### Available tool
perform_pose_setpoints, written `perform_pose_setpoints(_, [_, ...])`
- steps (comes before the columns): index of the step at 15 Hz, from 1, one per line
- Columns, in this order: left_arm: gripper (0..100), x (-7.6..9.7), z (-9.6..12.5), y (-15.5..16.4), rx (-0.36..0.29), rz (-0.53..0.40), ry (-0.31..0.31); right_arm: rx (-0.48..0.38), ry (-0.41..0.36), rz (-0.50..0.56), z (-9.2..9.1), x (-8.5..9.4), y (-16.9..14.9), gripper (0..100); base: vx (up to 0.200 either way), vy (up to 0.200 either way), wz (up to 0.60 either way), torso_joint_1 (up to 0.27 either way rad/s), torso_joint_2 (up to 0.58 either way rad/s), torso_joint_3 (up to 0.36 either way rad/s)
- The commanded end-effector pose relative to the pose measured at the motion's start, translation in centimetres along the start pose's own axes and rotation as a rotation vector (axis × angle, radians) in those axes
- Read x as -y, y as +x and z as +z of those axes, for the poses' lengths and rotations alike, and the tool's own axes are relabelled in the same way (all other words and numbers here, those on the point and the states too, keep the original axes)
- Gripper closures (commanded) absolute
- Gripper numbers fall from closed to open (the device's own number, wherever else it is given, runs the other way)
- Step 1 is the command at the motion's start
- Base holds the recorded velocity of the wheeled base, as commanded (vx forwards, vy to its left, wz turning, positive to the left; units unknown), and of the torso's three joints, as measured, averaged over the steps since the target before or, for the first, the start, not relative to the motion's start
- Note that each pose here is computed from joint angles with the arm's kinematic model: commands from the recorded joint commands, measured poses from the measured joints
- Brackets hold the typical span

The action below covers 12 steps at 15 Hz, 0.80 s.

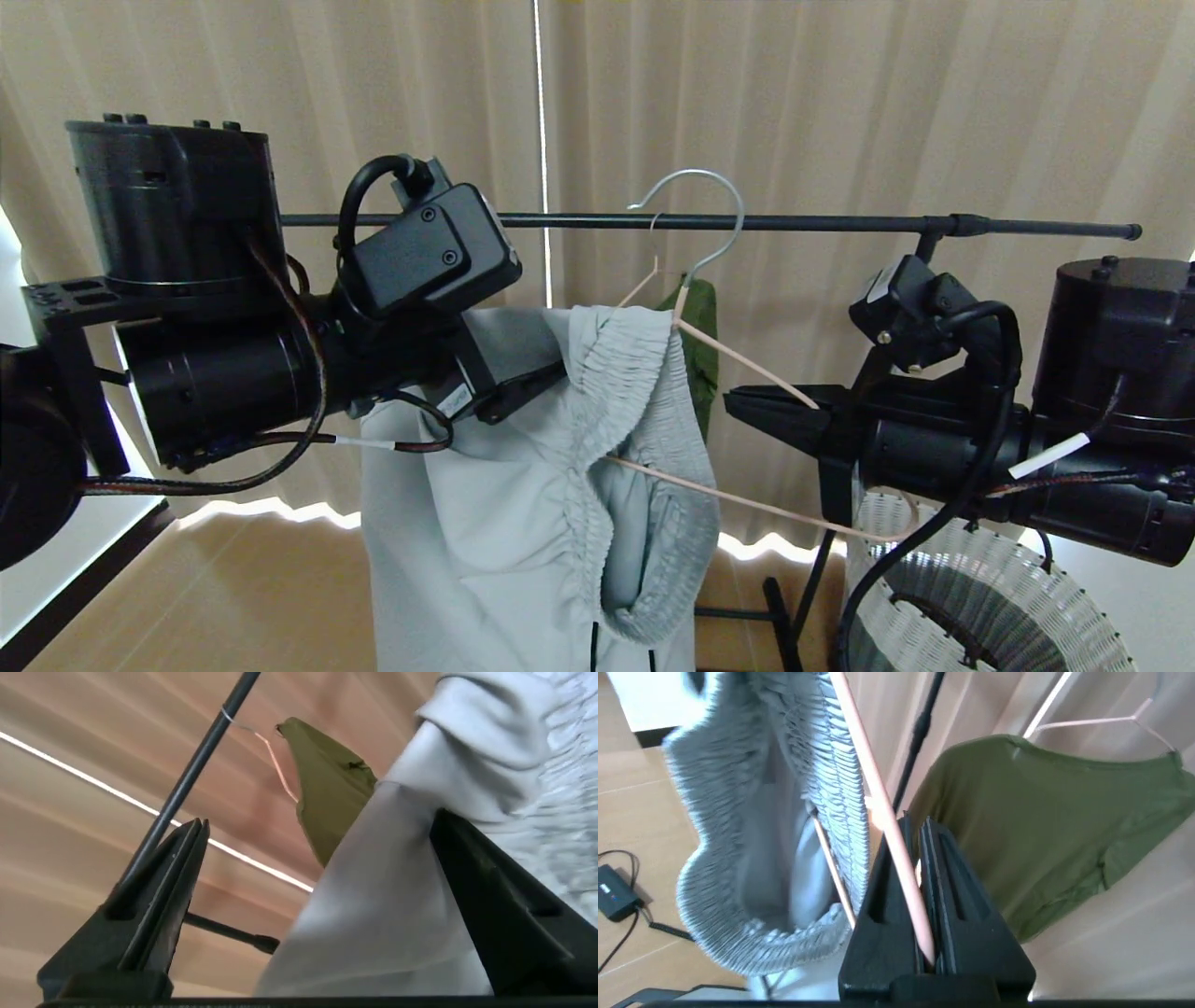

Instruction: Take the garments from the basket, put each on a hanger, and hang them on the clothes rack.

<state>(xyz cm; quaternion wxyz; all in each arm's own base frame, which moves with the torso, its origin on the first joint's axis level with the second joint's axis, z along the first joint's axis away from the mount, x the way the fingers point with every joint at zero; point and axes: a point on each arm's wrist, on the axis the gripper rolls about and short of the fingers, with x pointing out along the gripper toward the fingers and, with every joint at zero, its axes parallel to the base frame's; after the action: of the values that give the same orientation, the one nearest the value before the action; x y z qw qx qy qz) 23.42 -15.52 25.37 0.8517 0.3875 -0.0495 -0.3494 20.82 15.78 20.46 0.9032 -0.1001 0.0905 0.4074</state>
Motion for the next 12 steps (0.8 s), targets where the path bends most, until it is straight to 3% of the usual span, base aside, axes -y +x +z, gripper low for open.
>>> perform_pose_setpoints(1, [0,0.06,-0.14,0.10,-0.004,-0.004,-0.001,0.006,-0.005,0.015,0.15,-0.39,0.04,100,0.000,0.000,0.00,0.000,0.00,0.000])
perform_pose_setpoints(2, [0,0.16,-0.23,0.10,-0.009,-0.006,-0.002,0.006,-0.005,0.015,0.15,-0.39,0.04,100,0.000,0.000,0.00,0.000,0.00,0.000])
perform_pose_setpoints(3, [100,0.24,-0.32,0.15,-0.012,-0.009,-0.002,0.007,-0.005,0.016,0.16,-0.39,0.04,100,0.000,0.000,0.00,0.000,0.00,0.000])
perform_pose_setpoints(12, [100,0.56,-0.74,0.10,-0.026,-0.017,-0.011,0.035,-0.009,0.052,0.54,-0.36,0.00,100,0.000,0.000,0.00,0.000,0.00,0.000])
